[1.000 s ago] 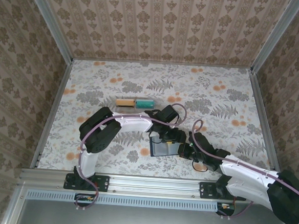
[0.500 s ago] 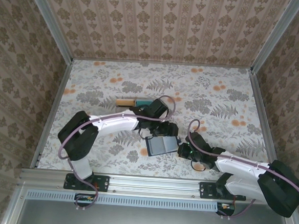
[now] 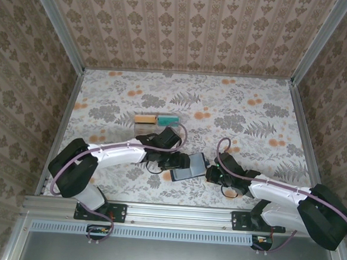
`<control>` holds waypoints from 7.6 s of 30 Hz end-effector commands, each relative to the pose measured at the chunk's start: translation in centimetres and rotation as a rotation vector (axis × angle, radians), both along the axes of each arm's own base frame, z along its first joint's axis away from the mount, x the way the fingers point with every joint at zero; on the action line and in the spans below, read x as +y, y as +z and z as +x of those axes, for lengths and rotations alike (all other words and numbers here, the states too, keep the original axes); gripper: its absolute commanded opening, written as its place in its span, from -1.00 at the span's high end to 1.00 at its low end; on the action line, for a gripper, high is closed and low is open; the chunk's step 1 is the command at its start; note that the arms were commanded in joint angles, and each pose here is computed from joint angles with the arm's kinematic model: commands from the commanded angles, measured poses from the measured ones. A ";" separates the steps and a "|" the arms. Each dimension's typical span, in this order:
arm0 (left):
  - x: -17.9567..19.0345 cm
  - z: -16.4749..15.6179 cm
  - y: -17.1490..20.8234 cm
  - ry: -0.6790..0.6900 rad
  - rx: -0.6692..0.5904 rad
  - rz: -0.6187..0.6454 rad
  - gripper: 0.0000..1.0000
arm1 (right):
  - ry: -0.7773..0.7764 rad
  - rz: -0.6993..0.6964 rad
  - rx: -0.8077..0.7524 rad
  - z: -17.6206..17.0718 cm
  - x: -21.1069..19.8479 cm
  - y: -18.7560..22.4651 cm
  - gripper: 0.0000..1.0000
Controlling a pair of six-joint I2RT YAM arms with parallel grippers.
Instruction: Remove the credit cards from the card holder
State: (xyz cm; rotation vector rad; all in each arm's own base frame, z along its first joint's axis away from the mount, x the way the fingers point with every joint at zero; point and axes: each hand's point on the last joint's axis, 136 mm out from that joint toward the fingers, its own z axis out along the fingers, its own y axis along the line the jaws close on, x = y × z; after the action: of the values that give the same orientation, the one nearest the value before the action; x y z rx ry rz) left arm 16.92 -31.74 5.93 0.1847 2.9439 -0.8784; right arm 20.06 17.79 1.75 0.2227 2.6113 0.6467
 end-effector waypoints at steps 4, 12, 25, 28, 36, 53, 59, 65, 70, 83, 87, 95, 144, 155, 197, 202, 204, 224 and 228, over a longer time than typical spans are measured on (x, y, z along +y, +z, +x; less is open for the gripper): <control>0.0 0.5 -0.6 0.058 0.008 -0.010 -0.30 | 0.008 -0.049 0.038 -0.8 -0.7 -1.0 0.80; -0.3 0.6 -1.2 0.054 0.017 -0.007 -0.29 | 0.009 -0.049 0.038 -1.0 -0.7 -1.0 0.80; -1.8 0.7 -1.3 0.022 0.018 -0.032 -0.29 | 0.008 -0.046 0.040 -1.1 -0.6 -1.2 0.80; -2.4 0.8 -0.9 0.006 0.007 -0.052 -0.29 | 0.007 -0.047 0.043 -1.1 -0.6 -1.3 0.80; -3.5 0.8 -0.7 -0.023 0.007 -0.081 -0.30 | 0.009 -0.049 0.047 -1.2 -0.5 -1.5 0.80; -5.6 0.8 1.4 -0.093 -0.047 -0.150 -0.49 | 0.004 -0.051 0.050 -1.3 -0.6 -1.7 0.80; -7.6 1.7 2.3 -0.124 -0.066 -0.182 -0.40 | 0.003 -0.052 0.046 -1.3 -0.7 -1.6 0.81; -9.6 2.7 1.9 -0.156 -0.057 -0.186 -0.35 | -0.014 -0.061 0.004 -1.3 -1.6 -0.2 0.78; -10.8 3.3 0.7 -0.156 -0.022 -0.178 -0.35 | -0.026 -0.018 -0.075 -1.3 -2.2 2.1 0.70; -9.9 4.7 0.4 -0.113 -0.014 -0.134 -0.33 | 0.100 0.123 -0.138 -0.2 2.0 5.1 0.70; -8.6 5.2 2.6 -0.098 -0.064 -0.117 -0.36 | 0.133 0.122 -0.122 0.3 3.1 5.1 0.67; -2.1 4.3 3.3 0.013 -0.097 0.002 -0.08 | 0.199 0.111 -0.108 0.9 4.7 5.8 0.58; 3.1 0.9 -4.3 0.067 0.012 0.167 1.00 | 0.340 0.168 0.136 3.7 8.3 1.2 0.88; 4.8 0.6 -5.0 0.038 0.013 0.266 1.00 | 0.301 0.151 0.144 3.8 6.3 0.9 1.00; 4.5 0.1 -5.6 -0.019 0.032 0.291 1.00 | 0.227 0.130 0.168 4.4 3.1 -0.7 0.87; 4.3 0.2 -5.5 -0.025 0.029 0.282 1.00 | 0.216 0.129 0.154 4.4 2.2 0.1 0.89; 4.2 0.2 -5.5 -0.029 0.027 0.277 1.00 | 0.209 0.128 0.143 4.5 1.9 0.6 0.93; 2.1 3.4 3.0 0.008 -0.111 0.047 0.21 | 0.182 0.163 -0.033 6.3 1.2 8.5 1.00; 3.0 5.4 6.6 0.091 -0.190 -0.044 -0.10 | 0.181 0.181 -0.081 7.1 1.5 10.9 1.00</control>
State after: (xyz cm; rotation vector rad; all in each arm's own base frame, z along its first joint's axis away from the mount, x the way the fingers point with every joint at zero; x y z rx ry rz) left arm 20.89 -29.04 9.29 0.1806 2.8311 -0.7887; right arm 26.49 19.30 10.38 0.0309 2.5612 0.9415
